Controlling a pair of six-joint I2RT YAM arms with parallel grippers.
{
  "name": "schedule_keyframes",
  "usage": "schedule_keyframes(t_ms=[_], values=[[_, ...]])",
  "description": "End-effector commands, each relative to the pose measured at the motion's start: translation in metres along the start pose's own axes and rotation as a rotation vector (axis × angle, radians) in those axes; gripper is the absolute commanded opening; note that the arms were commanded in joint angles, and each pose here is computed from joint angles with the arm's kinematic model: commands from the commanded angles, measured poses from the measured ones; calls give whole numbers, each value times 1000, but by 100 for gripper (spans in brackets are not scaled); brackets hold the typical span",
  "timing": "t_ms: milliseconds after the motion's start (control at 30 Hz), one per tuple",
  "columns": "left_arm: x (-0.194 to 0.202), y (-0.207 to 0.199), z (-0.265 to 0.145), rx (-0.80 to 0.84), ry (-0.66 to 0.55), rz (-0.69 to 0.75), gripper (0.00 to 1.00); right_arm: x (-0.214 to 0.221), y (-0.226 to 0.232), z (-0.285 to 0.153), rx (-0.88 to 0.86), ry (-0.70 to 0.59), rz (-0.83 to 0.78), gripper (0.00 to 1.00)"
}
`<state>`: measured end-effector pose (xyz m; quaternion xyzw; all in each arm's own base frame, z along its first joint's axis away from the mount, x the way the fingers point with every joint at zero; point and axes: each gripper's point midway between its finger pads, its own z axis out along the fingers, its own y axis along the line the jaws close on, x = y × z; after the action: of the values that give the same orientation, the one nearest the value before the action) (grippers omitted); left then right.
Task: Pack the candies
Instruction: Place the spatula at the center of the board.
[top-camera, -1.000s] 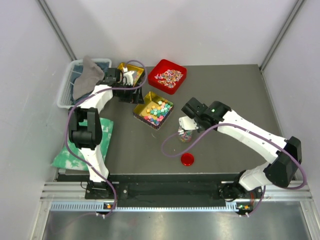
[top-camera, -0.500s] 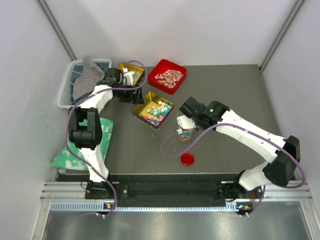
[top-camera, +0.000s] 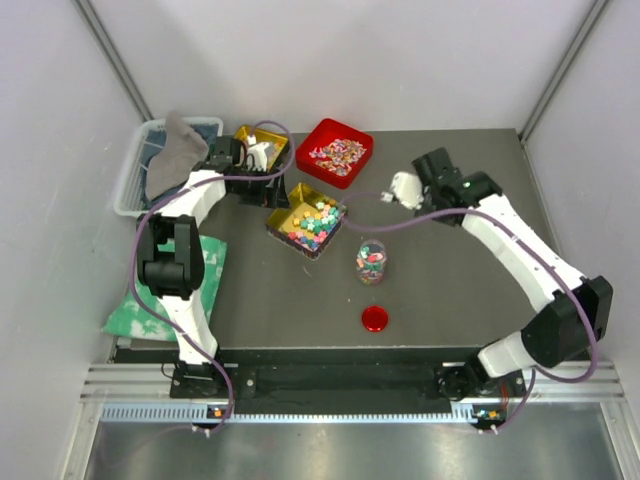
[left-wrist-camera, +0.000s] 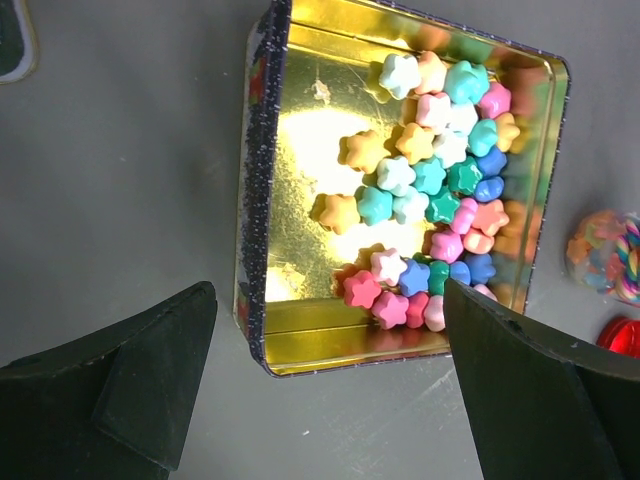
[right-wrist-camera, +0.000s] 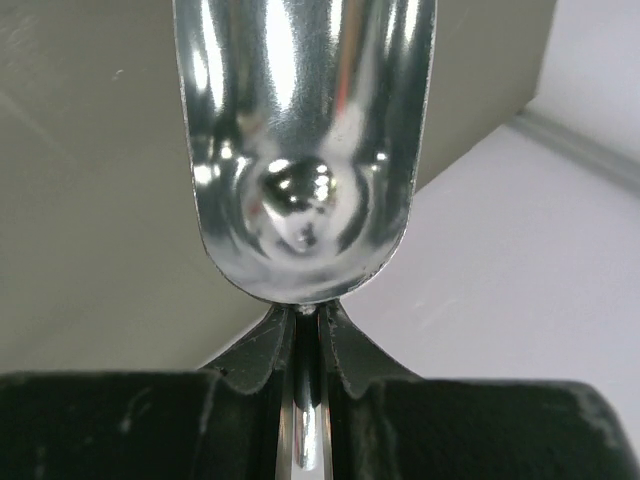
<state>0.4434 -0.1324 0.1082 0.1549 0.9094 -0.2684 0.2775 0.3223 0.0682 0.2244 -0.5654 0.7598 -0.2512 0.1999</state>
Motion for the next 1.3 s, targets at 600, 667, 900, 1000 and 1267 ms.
schedule_keyframes(t_ms=[600,667,900,1000,1267], values=[[-19,-39,-35,126,-99,135,99,7,-8,198,-109,-40,600,0],[-20,-40,-36,133,-105,145,99,7,-6,202,-117,-37,598,2],[-19,-46,-38,161,-106,160,99,6,3,213,-150,-27,607,9],[-17,-48,-40,166,-107,166,99,5,6,214,-167,-31,608,19],[-14,-51,-50,147,-108,197,99,6,-5,192,-130,-62,607,53]])
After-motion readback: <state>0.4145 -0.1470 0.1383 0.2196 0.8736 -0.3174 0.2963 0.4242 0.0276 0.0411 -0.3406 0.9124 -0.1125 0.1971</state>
